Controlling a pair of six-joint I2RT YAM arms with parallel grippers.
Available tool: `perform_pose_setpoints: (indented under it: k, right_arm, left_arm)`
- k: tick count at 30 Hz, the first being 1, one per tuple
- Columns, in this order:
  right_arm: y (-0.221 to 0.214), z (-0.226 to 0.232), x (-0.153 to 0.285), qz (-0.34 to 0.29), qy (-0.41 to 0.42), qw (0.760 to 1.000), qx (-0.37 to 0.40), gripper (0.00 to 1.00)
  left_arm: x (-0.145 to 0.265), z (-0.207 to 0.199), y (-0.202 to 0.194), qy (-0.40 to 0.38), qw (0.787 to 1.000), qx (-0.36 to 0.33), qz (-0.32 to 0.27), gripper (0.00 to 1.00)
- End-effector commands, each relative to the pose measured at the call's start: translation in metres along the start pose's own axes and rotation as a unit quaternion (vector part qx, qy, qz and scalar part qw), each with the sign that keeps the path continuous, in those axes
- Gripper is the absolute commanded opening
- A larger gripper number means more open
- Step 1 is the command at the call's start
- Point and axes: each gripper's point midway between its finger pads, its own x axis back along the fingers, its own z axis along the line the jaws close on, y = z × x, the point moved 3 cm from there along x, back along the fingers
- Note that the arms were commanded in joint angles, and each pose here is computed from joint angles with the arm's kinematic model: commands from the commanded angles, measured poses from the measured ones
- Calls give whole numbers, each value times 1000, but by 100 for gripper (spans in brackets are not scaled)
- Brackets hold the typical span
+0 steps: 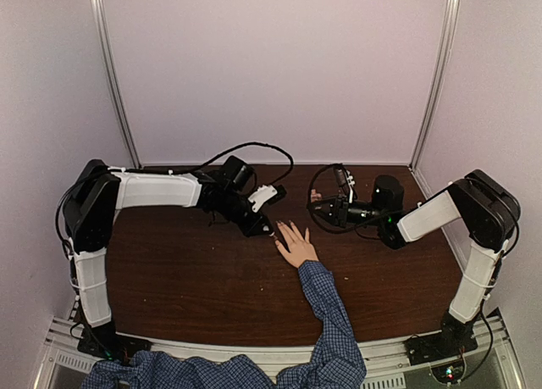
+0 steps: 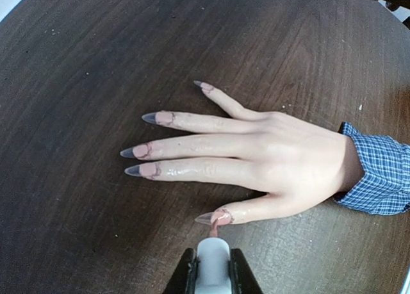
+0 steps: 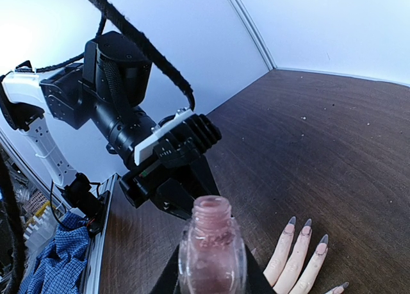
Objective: Paint the nails
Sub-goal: Paint the nail with the hand.
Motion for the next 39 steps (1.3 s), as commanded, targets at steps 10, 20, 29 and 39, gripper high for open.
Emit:
perform_pose_setpoints:
  k: [10,20,29,39]
  right_arm:
    - [1,-1,2,-8,6,1000,9,0]
    - [1,-1,1,-7,5,1000,8,0]
    - [1,-2,2,-8,5,1000,8,0]
    - [1,-1,2,-7,5,1000,8,0]
  left_arm:
    - [-14,-2,1,-10,1000,-8,5,0]
    - [-18,0,2,-10,1000,-6,4,0]
    - [-20,-1,1,-13,1000,-6,7,0]
    - [-19,-1,2,-12,1000,-7,7,0]
